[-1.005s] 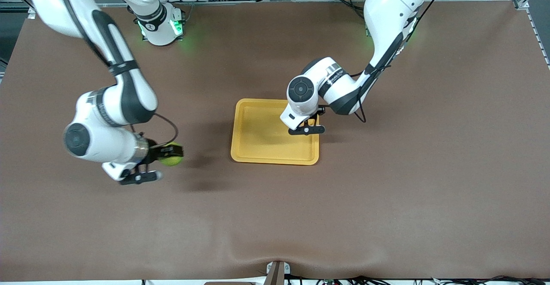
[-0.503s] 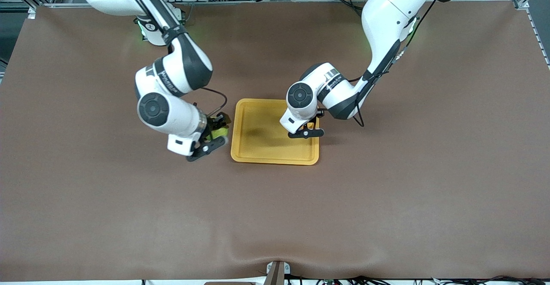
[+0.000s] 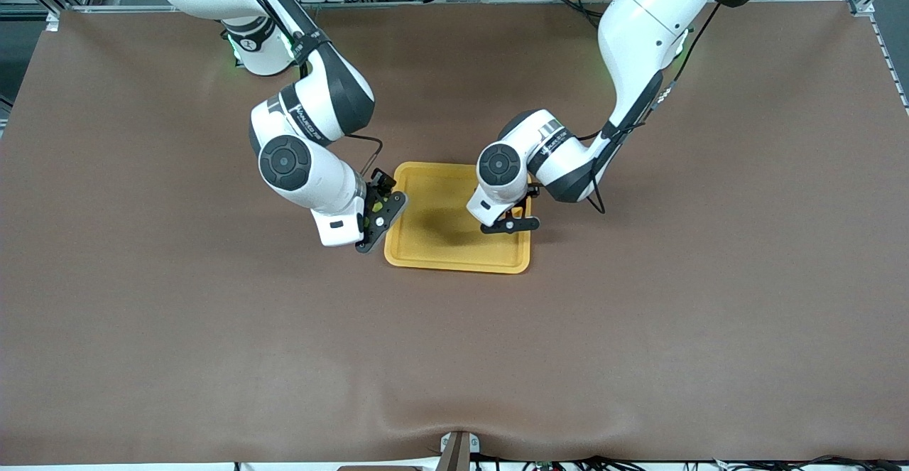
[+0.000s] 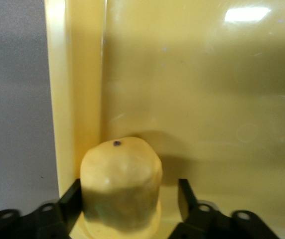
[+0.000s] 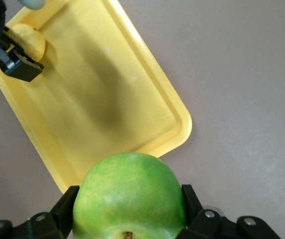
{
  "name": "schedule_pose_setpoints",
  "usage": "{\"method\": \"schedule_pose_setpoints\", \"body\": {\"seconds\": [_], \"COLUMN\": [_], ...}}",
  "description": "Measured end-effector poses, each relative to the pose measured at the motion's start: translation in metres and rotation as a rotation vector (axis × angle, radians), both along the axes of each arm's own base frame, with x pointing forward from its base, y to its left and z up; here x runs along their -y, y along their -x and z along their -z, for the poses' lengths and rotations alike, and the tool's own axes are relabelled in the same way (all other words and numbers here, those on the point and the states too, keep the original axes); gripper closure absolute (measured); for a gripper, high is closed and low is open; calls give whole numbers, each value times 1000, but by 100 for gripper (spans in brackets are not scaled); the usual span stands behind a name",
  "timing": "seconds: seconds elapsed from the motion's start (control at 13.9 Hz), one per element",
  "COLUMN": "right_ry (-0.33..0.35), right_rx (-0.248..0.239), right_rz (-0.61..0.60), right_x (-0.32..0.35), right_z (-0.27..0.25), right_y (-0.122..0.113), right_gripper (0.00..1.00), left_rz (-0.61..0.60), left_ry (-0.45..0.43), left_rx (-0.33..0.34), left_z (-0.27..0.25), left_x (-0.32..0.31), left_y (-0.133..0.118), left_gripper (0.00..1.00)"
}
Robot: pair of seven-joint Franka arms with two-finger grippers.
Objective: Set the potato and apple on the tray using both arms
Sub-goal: 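Release the potato on the tray and raise the left gripper away, then lower the apple onto the tray and open the right gripper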
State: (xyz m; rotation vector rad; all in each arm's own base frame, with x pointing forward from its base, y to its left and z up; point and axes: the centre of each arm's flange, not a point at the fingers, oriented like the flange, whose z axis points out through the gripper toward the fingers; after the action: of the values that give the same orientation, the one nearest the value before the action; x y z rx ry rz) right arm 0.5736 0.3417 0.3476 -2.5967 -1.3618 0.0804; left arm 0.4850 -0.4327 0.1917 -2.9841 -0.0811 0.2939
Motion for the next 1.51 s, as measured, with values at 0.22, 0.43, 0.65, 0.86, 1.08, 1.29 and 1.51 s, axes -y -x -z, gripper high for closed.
{"method": "schedule_pose_setpoints", "body": {"seconds": [0.22,0.43,0.65,0.86,1.08,1.29,1.51], "right_ry": [-4,-8,-16,17,56,50,65], "right_rx": [7,15,32,57,71,94,110], "right_rz": [-62,-100,-140,-205,-266,-295,-335], "right_x": [0,-9,-30,-45,-56,-69,-81], "right_z": [18,33,45,57,79,100,119], "right_y": [4,10,19,28,35,41,49], "right_gripper": [13,13,13,13,13,13,13], "left_rz": [-23,-77,-108,-72,-35,-27,-54], "left_ry": [10,-14,-39,-4,67,83,68], "left_rx": [30,55,72,63,49,91,125], "left_z": [-23,-79,-141,-191,-237,-292,-339], "left_x": [-1,-24,-51,-100,-165,-219,-265], "left_y": [-20,-53,-76,-101,-123,-129,-122], "left_gripper": [0,0,0,0,0,0,0]}}
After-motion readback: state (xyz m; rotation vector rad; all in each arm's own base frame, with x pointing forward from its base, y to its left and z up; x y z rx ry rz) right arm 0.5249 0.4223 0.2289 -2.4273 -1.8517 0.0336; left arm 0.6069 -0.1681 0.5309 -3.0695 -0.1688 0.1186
